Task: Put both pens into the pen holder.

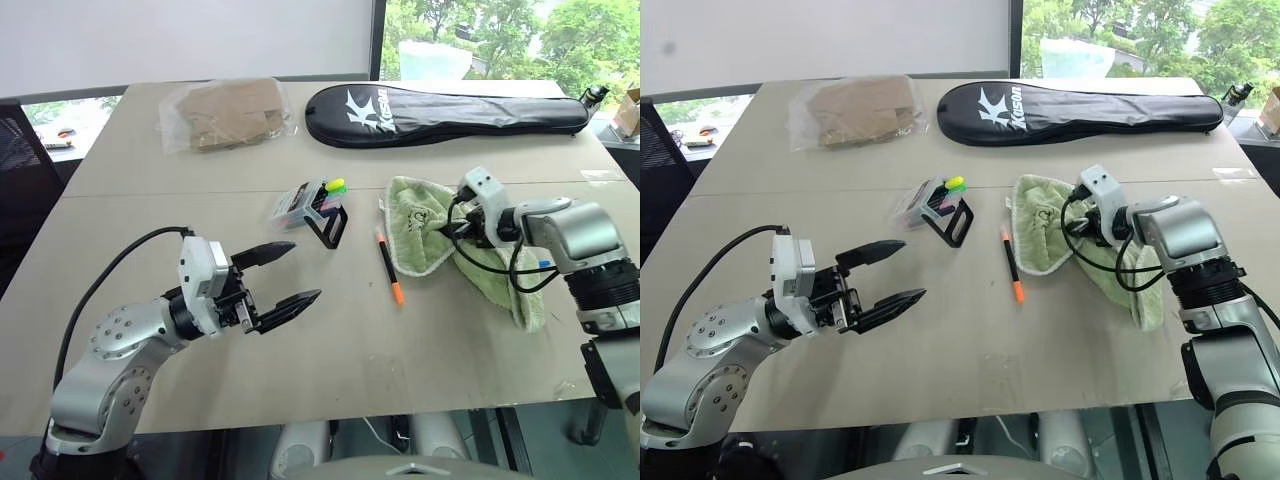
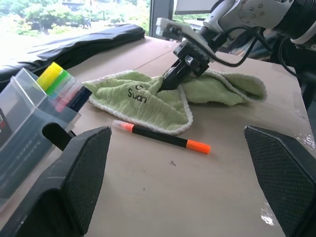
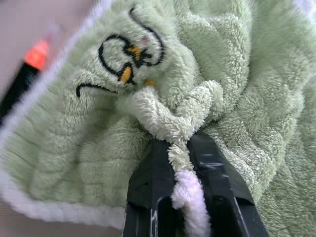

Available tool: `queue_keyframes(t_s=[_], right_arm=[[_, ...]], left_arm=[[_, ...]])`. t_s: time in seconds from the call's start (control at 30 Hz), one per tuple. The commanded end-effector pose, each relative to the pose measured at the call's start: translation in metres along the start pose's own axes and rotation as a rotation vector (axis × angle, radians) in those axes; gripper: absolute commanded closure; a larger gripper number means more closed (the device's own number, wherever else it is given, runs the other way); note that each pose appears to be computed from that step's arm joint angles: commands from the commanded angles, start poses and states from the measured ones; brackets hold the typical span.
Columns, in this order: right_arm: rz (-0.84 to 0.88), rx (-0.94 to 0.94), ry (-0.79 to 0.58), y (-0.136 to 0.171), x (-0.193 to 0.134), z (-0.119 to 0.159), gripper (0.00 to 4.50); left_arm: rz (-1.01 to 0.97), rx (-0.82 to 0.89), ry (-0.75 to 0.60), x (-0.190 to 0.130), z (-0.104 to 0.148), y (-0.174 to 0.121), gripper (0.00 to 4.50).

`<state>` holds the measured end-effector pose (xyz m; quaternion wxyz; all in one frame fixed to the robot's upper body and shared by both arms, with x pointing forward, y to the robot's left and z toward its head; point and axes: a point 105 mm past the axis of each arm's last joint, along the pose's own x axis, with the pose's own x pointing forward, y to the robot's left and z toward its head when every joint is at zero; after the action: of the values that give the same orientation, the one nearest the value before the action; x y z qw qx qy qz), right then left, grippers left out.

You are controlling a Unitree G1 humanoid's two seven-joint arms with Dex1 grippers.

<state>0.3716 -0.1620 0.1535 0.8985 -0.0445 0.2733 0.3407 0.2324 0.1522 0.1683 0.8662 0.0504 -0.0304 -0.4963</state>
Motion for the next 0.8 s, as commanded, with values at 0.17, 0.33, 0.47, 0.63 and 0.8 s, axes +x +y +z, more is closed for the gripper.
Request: queue_keyframes(t_s=[0.17,0.33,0.47,0.63,0.8], right_arm=[[-0.012,0.117,-0.554,0.004,-0.124,0.075,4.45],[-0.380,0.135,-0.642,-0.040,-0.169,0.068,4.45],[-0.693,0.088,-0.669,-0.080,-0.197,0.065,4.45],[-0.925,0.051,-0.696,-0.116,-0.220,0.070,4.45],[-0.971,0.023,-0.764,-0.128,-0.232,0.087,4.45]], left_arm=[[-0.001,0.039,-0.051,0.005,0.011,-0.001,0.00],[-0.024,0.038,-0.065,0.012,0.011,0.005,0.00],[-0.044,0.040,-0.075,0.017,0.012,0.009,0.00],[-0.058,0.055,-0.082,0.021,0.016,0.013,0.00],[-0.050,0.061,-0.083,0.021,0.018,0.015,0.00]])
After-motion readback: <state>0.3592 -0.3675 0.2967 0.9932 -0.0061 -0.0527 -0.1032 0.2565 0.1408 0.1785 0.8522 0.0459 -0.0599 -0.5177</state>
